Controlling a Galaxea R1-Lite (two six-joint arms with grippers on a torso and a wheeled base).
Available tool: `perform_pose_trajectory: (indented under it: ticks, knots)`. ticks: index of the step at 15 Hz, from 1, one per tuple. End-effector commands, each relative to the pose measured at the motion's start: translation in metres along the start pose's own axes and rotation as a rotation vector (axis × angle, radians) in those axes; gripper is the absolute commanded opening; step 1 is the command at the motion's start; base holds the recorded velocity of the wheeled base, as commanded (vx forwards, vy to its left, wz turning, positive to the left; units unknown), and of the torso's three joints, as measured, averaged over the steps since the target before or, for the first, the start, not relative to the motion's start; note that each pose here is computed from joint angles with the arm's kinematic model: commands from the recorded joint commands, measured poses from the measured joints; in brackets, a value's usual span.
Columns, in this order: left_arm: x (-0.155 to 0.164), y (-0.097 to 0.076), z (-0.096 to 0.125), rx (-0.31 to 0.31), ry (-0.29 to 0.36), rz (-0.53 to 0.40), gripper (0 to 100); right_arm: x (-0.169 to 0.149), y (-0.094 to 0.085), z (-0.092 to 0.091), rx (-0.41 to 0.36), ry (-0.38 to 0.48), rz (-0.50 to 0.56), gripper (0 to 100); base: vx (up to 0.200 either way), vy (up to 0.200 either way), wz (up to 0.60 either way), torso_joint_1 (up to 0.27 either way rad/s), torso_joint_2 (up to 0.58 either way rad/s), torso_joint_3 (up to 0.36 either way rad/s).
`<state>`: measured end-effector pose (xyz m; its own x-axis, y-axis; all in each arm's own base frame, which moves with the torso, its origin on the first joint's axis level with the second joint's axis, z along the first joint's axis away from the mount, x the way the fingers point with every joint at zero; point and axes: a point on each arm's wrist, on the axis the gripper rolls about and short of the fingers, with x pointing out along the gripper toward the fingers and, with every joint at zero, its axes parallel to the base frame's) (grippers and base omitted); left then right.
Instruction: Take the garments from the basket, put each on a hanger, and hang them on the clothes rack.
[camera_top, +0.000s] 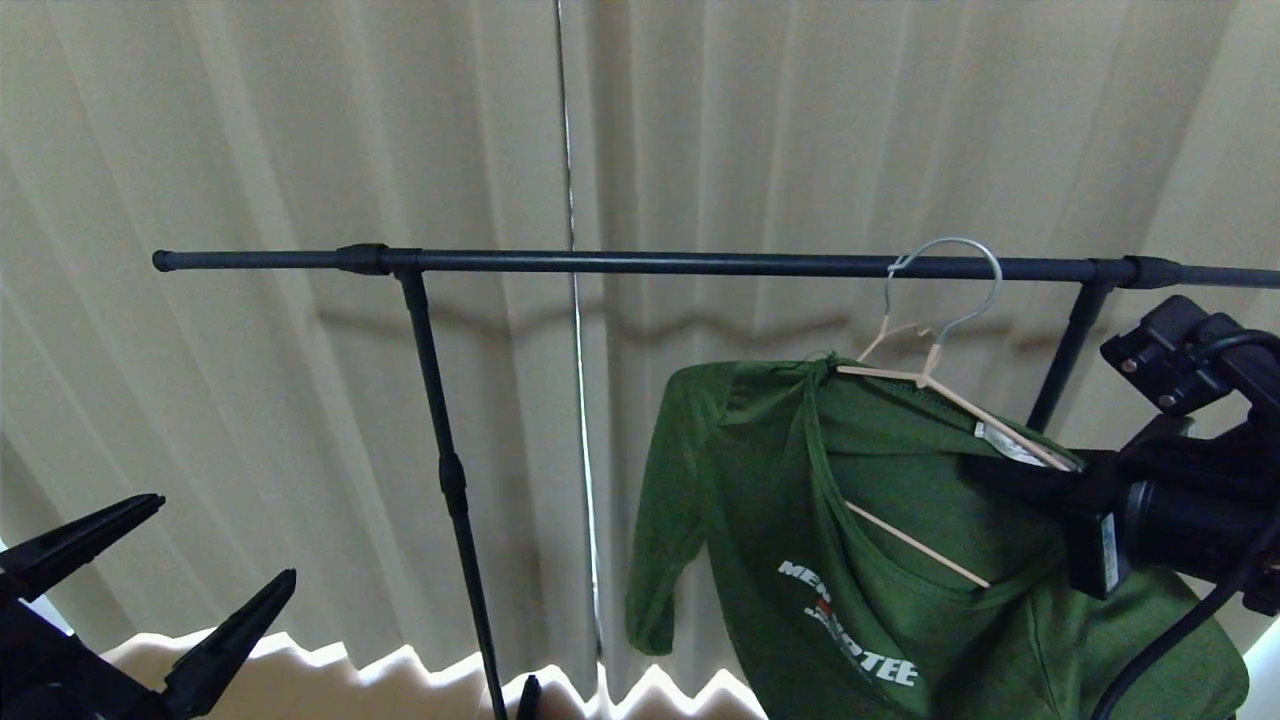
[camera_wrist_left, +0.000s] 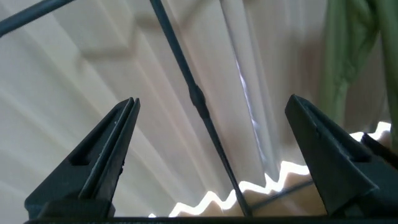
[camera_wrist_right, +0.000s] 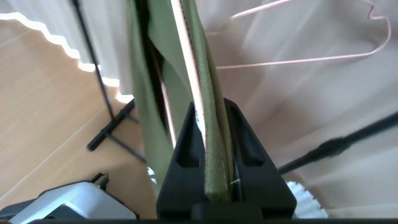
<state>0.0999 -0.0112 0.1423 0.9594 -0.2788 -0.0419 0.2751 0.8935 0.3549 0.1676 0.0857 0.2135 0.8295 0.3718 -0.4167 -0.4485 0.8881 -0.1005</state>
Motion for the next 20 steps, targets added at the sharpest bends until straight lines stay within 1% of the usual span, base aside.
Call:
perform_pose_trajectory:
  ticks: [1, 3, 4, 6, 7, 8, 9, 11, 13, 14, 16, 20]
  knots:
    - [-0.003, 0.0, 0.001, 0.003, -0.012, 0.005, 100, 0.007, 0.0, 0.001, -0.001, 0.014, 0.001, 0, 0.2, 0.0, 0.0, 0.002, 0.01, -0.002]
    - [-0.005, 0.0, 0.002, 0.005, -0.027, 0.009, 100, 0.012, 0.0, 0.002, 0.0, 0.025, -0.001, 0, 0.2, 0.0, 0.0, 0.005, 0.0, 0.007]
    - [-0.006, 0.0, 0.003, -0.004, -0.035, 0.012, 100, 0.016, 0.0, 0.002, 0.001, 0.035, -0.004, 0, 0.0, 0.0, 0.0, 0.0, 0.0, 0.0]
    - [-0.006, 0.0, 0.003, -0.062, -0.03, 0.009, 100, 0.025, -0.001, 0.004, 0.004, 0.049, -0.006, 0, 0.0, 0.0, 0.0, 0.0, 0.0, 0.0]
    - [-0.006, 0.0, 0.003, -0.078, -0.033, 0.01, 100, 0.031, -0.001, 0.007, 0.016, 0.054, -0.008, 0, 0.0, 0.0, 0.0, 0.0, 0.0, 0.0]
    - [-0.006, 0.0, 0.003, -0.079, -0.034, 0.01, 100, 0.032, -0.001, 0.008, 0.018, 0.054, -0.009, 0, 0.0, 0.0, 0.0, 0.0, 0.0, 0.0]
    - [-0.006, 0.0, 0.003, -0.079, -0.035, 0.012, 100, 0.042, -0.005, 0.015, 0.027, 0.052, -0.024, 0, 0.0, 0.0, 0.0, 0.0, 0.0, 0.0]
    - [-0.007, 0.001, 0.003, -0.079, -0.032, 0.027, 100, 0.052, -0.008, 0.022, 0.039, 0.051, -0.033, 0, 0.0, 0.0, 0.0, 0.0, 0.0, 0.0]
    - [-0.007, 0.002, 0.002, -0.079, -0.028, 0.036, 100, 0.062, -0.009, 0.024, 0.049, 0.062, -0.035, 0, 0.0, 0.0, 0.0, 0.0, 0.0, 0.0]
    - [-0.007, 0.002, 0.002, -0.079, -0.028, 0.036, 100, 0.062, -0.009, 0.025, 0.049, 0.062, -0.035, 0, 0.0, 0.0, 0.0, 0.0, 0.0, 0.0]
    - [-0.007, 0.002, 0.002, -0.08, -0.027, 0.032, 100, 0.081, -0.014, 0.029, 0.074, 0.076, -0.051, 0, 0.0, 0.0, 0.0, 0.0, 0.0, 0.0]
    - [-0.007, 0.002, 0.003, -0.078, -0.029, 0.031, 100, 0.096, -0.021, 0.039, 0.093, 0.068, -0.073, 0, 0.0, 0.0, 0.0, 0.0, 0.0, 0.0]
